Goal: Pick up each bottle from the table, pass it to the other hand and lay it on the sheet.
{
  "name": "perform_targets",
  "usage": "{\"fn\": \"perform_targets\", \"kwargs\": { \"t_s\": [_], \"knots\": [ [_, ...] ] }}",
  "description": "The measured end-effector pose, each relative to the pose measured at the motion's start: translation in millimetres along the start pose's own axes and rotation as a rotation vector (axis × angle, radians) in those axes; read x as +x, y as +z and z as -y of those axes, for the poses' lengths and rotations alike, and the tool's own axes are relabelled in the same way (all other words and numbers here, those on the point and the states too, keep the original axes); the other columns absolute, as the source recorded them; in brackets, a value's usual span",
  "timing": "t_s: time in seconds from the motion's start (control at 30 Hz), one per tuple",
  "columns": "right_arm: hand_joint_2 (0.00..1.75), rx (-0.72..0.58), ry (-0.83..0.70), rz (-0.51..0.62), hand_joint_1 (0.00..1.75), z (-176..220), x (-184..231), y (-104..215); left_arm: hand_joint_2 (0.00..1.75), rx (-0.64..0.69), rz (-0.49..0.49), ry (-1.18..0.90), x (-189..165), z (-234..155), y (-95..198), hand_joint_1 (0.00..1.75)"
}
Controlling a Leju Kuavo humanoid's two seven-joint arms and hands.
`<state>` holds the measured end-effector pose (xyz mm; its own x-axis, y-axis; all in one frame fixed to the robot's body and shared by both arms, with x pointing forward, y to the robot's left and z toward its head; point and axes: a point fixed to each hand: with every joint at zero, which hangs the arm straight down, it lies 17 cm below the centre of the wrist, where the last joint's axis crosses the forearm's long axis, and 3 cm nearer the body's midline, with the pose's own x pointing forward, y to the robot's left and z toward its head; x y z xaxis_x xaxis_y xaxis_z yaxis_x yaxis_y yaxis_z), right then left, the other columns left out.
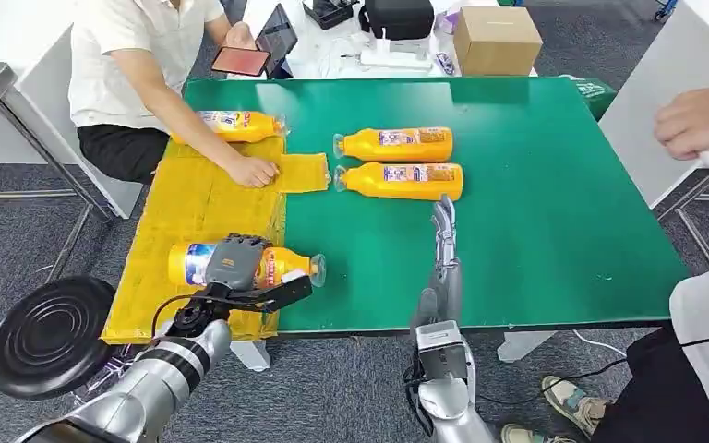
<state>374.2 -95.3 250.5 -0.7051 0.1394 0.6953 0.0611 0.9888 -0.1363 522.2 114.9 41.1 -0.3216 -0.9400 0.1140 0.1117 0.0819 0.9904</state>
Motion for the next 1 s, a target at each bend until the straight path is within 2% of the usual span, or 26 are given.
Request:
{"fn": "perform_targets", "kwargs": {
  "t_s": [0.03, 0.07, 0.1, 0.13, 0.3, 0.5, 0.67, 1.0],
  "knots": [
    [0.0, 0.001, 0.0, -0.001, 0.0, -0.3, -0.6, 0.1, 1.75, -0.01, 0.003, -0.013, -0.5, 1.0, -0.9, 0.21],
    [0.0, 0.003, 0.001, -0.003, 0.0, -0.7, -1.5, 0.3, 1.75, -0.029, 0.007, -0.025, -0.8, 4.0, -1.2, 0.03],
    [0.0, 0.005, 0.002, -0.006, 0.0, -1.3, -2.7, 0.9, 1.75, -0.054, 0.008, -0.028, -1.4, 8.7, -0.8, 0.0],
    [0.0, 0.006, 0.003, -0.009, 0.0, -1.7, -3.7, 1.6, 0.0, -0.07, 0.009, -0.031, -1.9, 11.6, -0.4, 0.0],
    [0.0, 0.015, 0.009, -0.027, 0.0, -4.2, -10.6, 6.2, 0.0, -0.142, 0.043, 0.01, 4.0, 23.0, 1.1, 0.0],
    [0.0, 0.007, 0.026, -0.049, 0.0, -2.2, -18.9, 10.8, 0.0, -0.235, 0.13, 0.293, 41.0, 30.5, 5.4, 0.0],
    [0.0, -0.001, 0.045, -0.062, 0.0, -1.1, -24.2, 13.9, 0.0, -0.26, 0.192, 0.428, 68.6, 21.2, 7.2, 0.0],
    [0.0, 0.0, 0.068, -0.081, 0.0, 2.5, -32.9, 20.3, 0.0, -0.239, 0.27, 0.511, 93.2, 1.7, 9.9, 0.0]
  ]
}}
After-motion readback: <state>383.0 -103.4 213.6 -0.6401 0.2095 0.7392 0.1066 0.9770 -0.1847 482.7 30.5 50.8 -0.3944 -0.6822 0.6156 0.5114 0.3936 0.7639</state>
